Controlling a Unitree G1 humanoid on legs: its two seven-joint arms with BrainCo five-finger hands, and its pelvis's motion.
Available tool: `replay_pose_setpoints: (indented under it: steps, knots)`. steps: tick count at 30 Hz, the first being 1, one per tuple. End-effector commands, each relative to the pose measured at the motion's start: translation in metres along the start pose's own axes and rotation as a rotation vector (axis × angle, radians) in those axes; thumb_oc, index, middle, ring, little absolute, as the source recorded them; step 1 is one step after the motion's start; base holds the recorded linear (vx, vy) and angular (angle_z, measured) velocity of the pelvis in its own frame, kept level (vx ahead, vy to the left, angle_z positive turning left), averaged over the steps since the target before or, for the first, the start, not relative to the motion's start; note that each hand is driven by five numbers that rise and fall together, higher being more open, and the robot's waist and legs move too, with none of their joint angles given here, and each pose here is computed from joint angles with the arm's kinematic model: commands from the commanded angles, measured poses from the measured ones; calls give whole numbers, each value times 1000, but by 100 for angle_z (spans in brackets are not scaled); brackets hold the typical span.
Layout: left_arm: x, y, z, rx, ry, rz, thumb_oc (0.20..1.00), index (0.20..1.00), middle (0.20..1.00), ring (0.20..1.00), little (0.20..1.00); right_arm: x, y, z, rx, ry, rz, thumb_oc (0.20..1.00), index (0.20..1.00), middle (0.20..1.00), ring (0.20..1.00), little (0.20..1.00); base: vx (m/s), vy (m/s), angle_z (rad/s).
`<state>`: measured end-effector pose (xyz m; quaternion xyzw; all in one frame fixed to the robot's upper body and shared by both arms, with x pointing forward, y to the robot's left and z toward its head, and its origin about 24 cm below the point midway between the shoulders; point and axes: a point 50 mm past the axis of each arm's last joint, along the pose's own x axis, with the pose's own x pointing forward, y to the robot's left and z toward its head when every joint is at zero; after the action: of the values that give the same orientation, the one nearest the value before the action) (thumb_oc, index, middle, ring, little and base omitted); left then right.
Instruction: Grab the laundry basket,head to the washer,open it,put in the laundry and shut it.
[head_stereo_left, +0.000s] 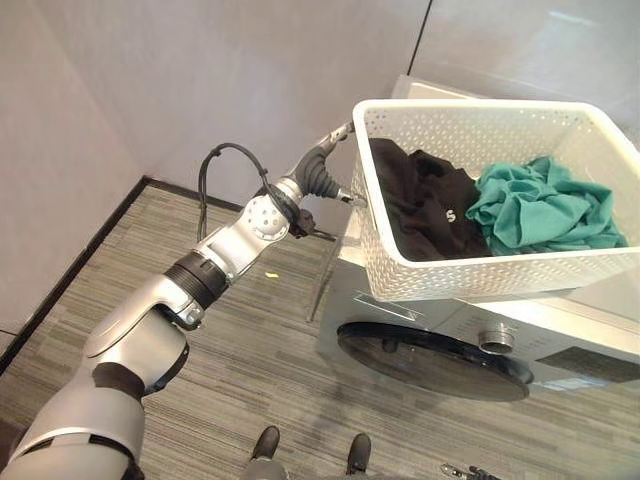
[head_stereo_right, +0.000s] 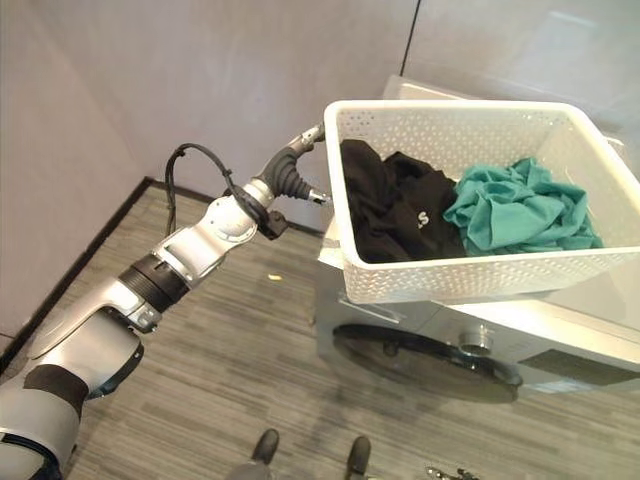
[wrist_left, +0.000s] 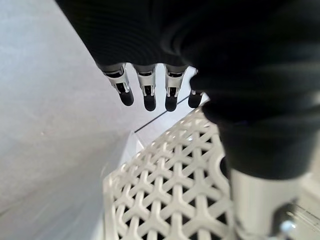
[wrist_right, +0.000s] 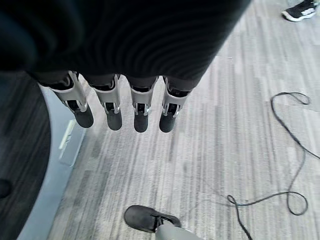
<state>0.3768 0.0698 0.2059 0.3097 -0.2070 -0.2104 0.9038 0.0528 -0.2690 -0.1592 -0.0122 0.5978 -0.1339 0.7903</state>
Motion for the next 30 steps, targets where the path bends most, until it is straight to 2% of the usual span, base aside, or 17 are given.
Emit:
replay_pose_setpoints:
  steps: [1, 10, 13, 15, 20, 23, 26, 30]
  knots:
    - [30, 21, 69, 31, -227, 57, 1000, 1000, 1000, 1000, 1000, -5, -31, 5, 60, -52, -92, 1000, 1000, 1000, 1000, 1000, 31, -10, -11]
    - [32, 16, 77, -35, -264, 76, 1000, 1000, 1000, 1000, 1000, -5, -31, 10, 82, -84, -95, 1000, 1000, 1000, 1000, 1000, 3, 1, -7]
    - [30, 8, 81, -152, -293, 81, 1000, 1000, 1000, 1000, 1000, -4, -28, 12, 83, -98, -88, 1000, 1000, 1000, 1000, 1000, 1, 10, -12]
    - [30, 10, 80, -143, -289, 102, 1000, 1000, 1000, 1000, 1000, -4, -26, 11, 81, -101, -85, 1000, 1000, 1000, 1000, 1000, -2, 3, -2]
    - [28, 27, 55, -41, -186, 161, 1000, 1000, 1000, 1000, 1000, -4, -20, 6, 19, -74, -58, 1000, 1000, 1000, 1000, 1000, 12, -3, 2]
    - [22, 36, 21, 9, -46, 177, 1000, 1000, 1000, 1000, 1000, -3, -17, 6, -30, -50, -36, 1000, 1000, 1000, 1000, 1000, 40, -3, 12]
    - [14, 48, -2, 5, 46, 228, 1000, 1000, 1000, 1000, 1000, -2, -12, 12, -67, -62, -20, 1000, 1000, 1000, 1000, 1000, 0, 9, 38]
    - [-13, 67, -37, -30, 149, 295, 1000, 1000, 1000, 1000, 1000, 1, 2, 25, -120, -96, 16, 1000, 1000, 1000, 1000, 1000, 15, 2, 39]
